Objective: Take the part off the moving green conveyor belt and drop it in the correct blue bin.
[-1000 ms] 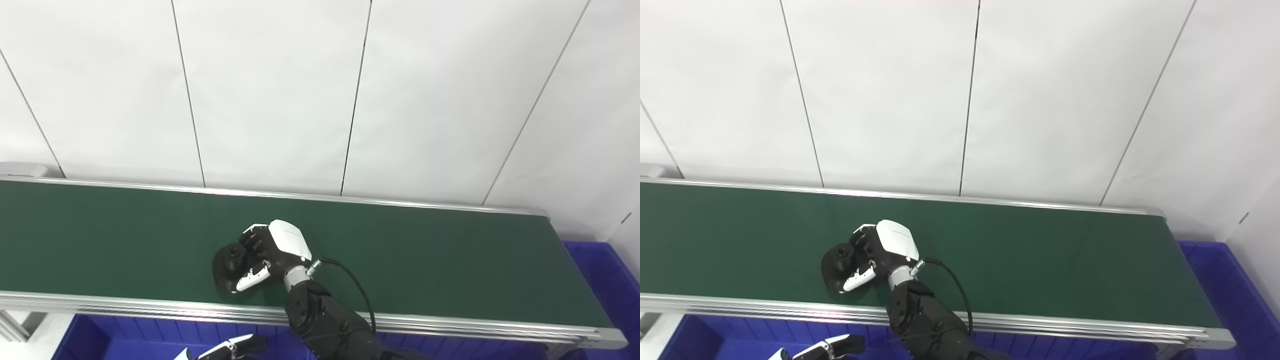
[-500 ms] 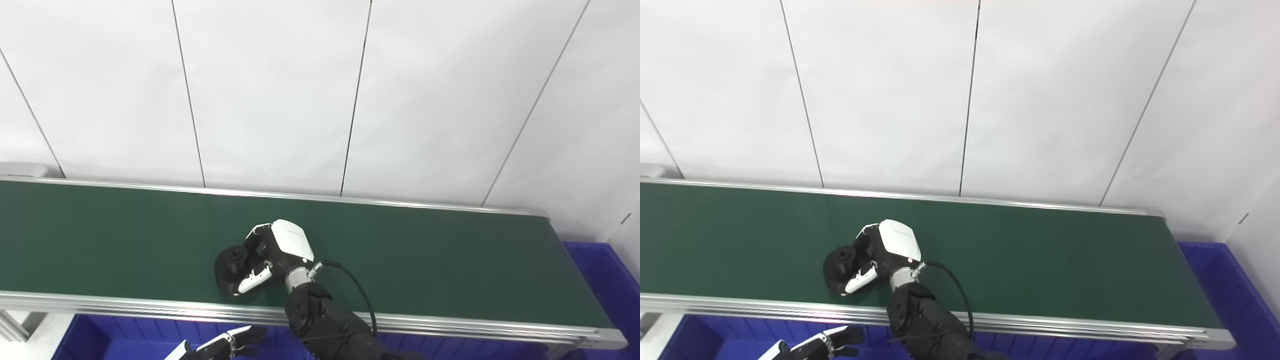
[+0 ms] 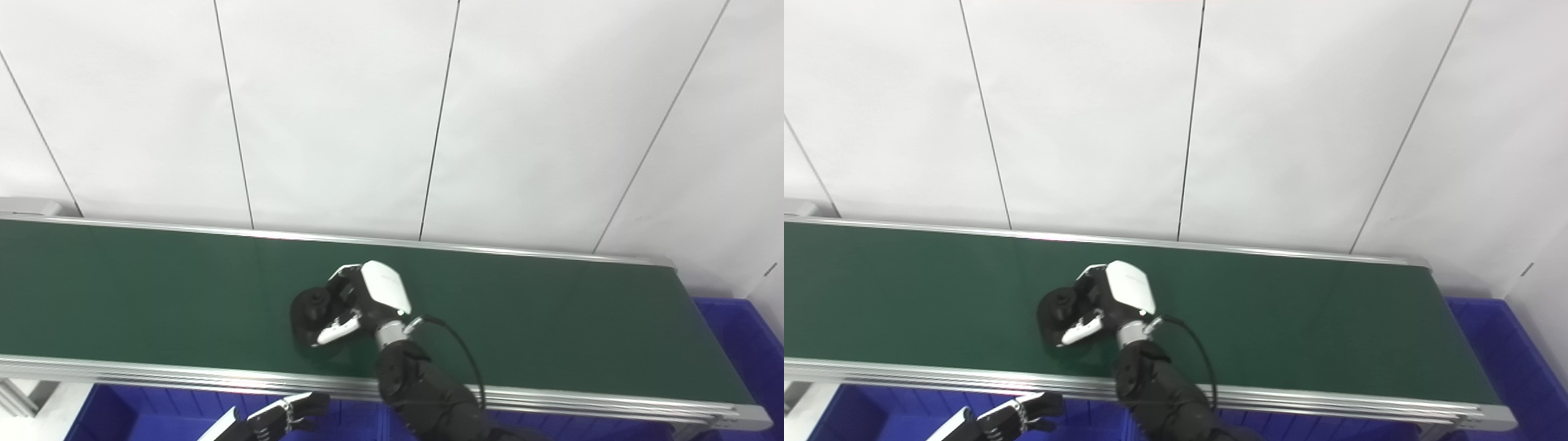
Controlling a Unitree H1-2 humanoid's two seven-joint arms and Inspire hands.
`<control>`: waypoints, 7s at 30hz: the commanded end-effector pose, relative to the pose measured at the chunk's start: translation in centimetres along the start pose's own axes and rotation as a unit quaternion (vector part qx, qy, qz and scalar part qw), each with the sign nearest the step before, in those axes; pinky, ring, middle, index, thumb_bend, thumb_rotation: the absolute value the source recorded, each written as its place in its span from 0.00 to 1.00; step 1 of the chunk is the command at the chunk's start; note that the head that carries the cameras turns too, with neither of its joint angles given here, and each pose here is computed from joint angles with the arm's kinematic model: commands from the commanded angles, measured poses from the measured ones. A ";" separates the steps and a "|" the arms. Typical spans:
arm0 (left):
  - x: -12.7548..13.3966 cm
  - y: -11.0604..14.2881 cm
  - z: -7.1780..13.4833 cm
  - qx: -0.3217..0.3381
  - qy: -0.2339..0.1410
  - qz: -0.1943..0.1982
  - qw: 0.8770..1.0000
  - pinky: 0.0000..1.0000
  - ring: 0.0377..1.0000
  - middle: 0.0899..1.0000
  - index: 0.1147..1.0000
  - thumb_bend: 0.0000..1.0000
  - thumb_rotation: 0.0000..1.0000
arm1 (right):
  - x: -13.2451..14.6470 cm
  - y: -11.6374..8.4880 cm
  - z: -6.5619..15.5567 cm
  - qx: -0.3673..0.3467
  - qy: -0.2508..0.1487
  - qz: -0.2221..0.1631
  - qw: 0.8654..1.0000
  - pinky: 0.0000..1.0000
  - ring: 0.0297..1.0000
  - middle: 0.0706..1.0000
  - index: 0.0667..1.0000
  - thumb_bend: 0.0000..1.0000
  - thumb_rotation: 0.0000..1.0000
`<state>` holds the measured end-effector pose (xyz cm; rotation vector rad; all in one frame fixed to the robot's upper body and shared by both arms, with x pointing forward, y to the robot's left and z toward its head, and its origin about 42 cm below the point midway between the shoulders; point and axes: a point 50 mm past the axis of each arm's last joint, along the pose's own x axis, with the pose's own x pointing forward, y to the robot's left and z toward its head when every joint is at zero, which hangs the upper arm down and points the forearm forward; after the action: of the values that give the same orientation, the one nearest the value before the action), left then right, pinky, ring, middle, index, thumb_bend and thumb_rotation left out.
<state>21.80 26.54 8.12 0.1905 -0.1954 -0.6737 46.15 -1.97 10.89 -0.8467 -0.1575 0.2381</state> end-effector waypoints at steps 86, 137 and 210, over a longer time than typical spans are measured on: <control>9.0 3.8 5.8 -0.001 -0.083 -0.040 0.996 0.92 0.95 0.95 0.91 0.44 0.68 | -29.1 -4.9 -8.2 -0.050 0.050 -0.017 0.997 0.58 0.63 0.64 0.69 0.87 0.14; 1.8 -0.9 3.0 0.003 -0.030 -0.004 1.000 0.94 0.98 0.99 0.95 0.43 0.68 | -28.9 -6.6 -2.8 0.171 -0.110 0.093 0.975 0.87 0.94 0.97 0.96 0.45 1.00; 1.1 -3.1 0.5 0.014 -0.014 -0.009 1.000 0.89 0.93 0.95 0.93 0.46 0.61 | -32.7 -5.4 -5.2 0.198 -0.077 0.112 0.971 0.91 0.97 1.00 0.98 0.46 1.00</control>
<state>20.19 23.79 7.24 0.1960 -0.1620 -0.7011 16.97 -17.89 9.50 -0.4613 -0.0674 0.5334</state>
